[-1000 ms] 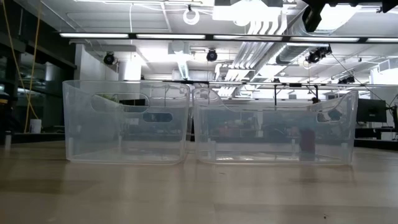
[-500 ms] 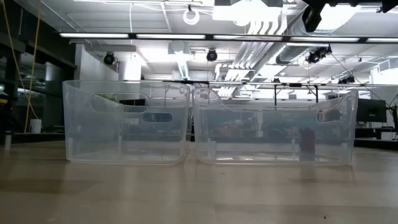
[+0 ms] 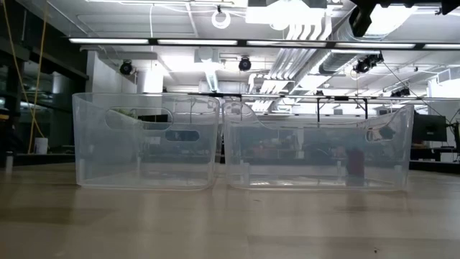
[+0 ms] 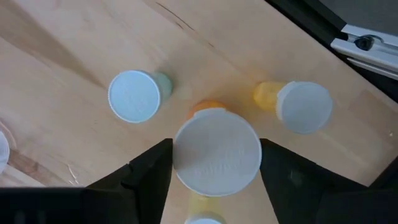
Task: Pick and place medicine bottles into bin by pill shape (circle, oval)
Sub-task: Put the large orange pill bottle into the right transparent bin
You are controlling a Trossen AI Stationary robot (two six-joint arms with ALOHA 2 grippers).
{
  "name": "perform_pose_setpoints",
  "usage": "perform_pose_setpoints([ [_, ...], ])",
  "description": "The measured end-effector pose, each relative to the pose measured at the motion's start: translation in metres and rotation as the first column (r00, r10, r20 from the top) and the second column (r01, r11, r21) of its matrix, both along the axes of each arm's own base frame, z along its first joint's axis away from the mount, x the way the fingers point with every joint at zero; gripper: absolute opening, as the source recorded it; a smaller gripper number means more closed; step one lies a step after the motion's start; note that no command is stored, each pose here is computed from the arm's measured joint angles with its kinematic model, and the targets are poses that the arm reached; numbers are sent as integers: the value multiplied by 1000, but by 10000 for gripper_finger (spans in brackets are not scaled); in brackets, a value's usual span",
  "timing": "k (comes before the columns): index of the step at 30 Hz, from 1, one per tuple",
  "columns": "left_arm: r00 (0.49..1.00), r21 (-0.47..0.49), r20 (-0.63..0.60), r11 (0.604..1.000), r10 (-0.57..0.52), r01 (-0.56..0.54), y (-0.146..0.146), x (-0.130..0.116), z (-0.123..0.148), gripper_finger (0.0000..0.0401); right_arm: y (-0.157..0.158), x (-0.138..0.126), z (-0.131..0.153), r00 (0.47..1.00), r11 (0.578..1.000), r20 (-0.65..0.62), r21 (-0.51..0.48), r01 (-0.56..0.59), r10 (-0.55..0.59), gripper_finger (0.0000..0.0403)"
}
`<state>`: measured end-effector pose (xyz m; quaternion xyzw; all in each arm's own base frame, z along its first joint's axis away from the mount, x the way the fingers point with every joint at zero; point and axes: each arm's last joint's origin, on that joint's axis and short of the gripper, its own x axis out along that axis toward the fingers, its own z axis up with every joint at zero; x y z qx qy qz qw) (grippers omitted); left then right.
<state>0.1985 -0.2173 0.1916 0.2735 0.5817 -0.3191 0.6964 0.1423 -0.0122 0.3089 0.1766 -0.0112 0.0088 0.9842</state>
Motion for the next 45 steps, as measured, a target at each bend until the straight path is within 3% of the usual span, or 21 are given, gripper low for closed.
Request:
perform_pose_setpoints([
  [7, 1000, -1, 1, 1000, 4, -4, 0, 0, 0, 200, 0, 0, 0, 1000, 1000, 0, 0, 8, -8, 0],
  [15, 996, -31, -6, 995, 93, -93, 8, 5, 6, 199, 0, 0, 0, 1000, 1000, 0, 0, 7, -7, 0],
  [25, 982, -67, 11, 980, 188, -187, 39, -2, 42, 198, 0, 0, 0, 1000, 1000, 0, 0, 7, -7, 0],
  [32, 964, -93, 32, 961, 265, -262, 73, -17, 83, 198, 0, 0, 0, 1000, 1000, 0, 0, 6, -6, 0],
  [38, 884, -191, 145, 889, 444, -415, 109, -13, 135, 198, 0, 1, 0, 1000, 1000, 4, 19, 6, -6, 0],
  [45, 714, -290, 315, 780, 625, -555, 162, 12, 188, 198, -2, 18, -4, 1000, 995, -8, 98, -2, 3, 0],
])
